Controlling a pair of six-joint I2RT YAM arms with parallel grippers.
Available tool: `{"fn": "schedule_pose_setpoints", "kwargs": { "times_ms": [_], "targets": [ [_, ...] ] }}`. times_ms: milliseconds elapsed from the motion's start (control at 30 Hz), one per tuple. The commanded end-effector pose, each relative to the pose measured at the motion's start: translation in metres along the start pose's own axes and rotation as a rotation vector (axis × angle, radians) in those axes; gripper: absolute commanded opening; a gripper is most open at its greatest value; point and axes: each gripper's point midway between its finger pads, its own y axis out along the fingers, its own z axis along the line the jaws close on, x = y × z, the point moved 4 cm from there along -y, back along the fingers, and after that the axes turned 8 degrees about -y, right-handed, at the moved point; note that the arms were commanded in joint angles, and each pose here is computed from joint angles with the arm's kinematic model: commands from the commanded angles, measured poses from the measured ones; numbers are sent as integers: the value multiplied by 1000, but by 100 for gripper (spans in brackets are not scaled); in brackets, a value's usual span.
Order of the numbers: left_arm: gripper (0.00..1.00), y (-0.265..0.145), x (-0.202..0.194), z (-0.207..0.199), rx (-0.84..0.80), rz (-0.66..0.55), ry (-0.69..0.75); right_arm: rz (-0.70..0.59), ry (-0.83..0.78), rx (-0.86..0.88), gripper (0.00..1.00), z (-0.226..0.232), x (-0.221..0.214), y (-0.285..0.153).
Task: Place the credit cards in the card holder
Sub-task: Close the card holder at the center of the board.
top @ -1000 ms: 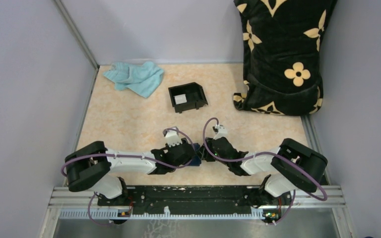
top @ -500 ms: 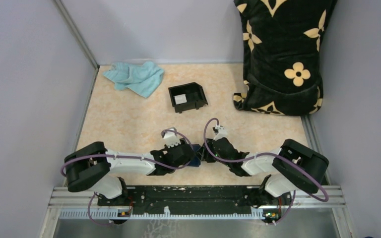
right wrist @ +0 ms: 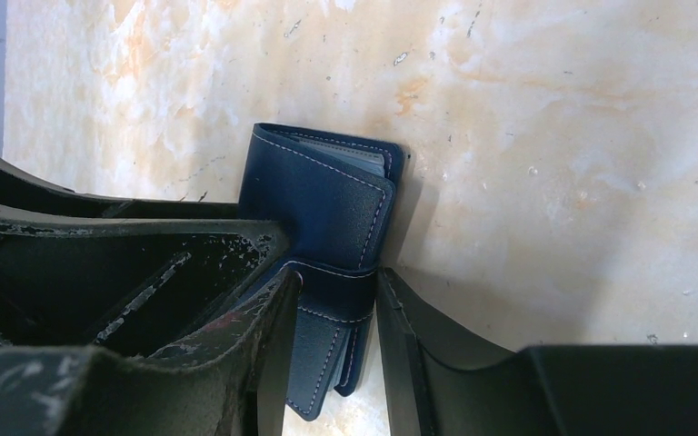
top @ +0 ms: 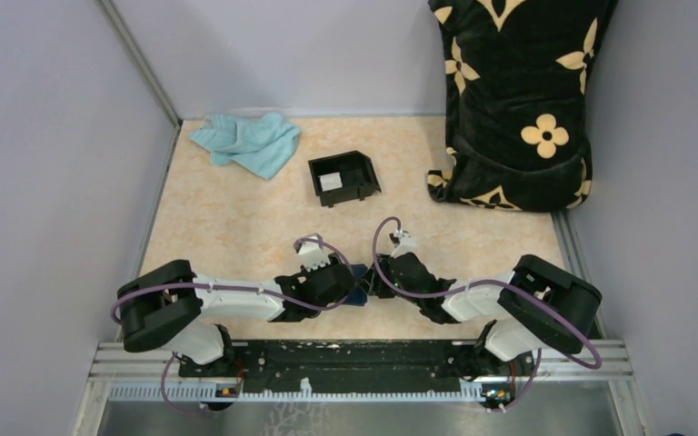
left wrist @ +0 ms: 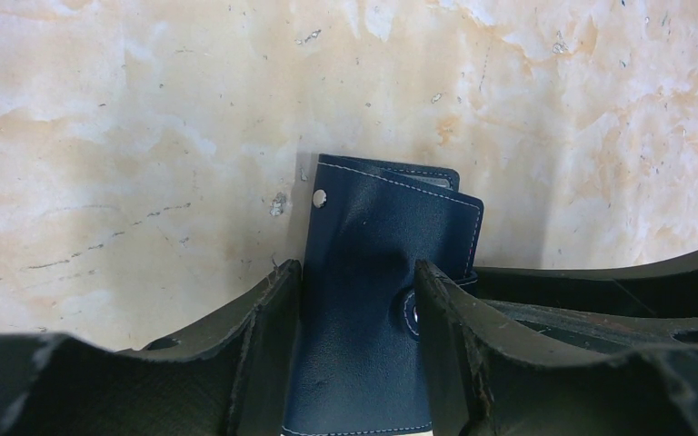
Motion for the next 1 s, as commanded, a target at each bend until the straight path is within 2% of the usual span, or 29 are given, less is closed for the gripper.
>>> {"fn": "schedule_pose_setpoints", "kwargs": {
  "times_ms": [0, 967],
  "targets": [
    [56, -1, -31, 41, 110, 142, 75, 246, -43, -59, 37, -23, -60, -15],
    [55, 0, -37, 45, 129, 167, 72, 253, -77, -118, 35, -31, -79, -20]
  ]
}}
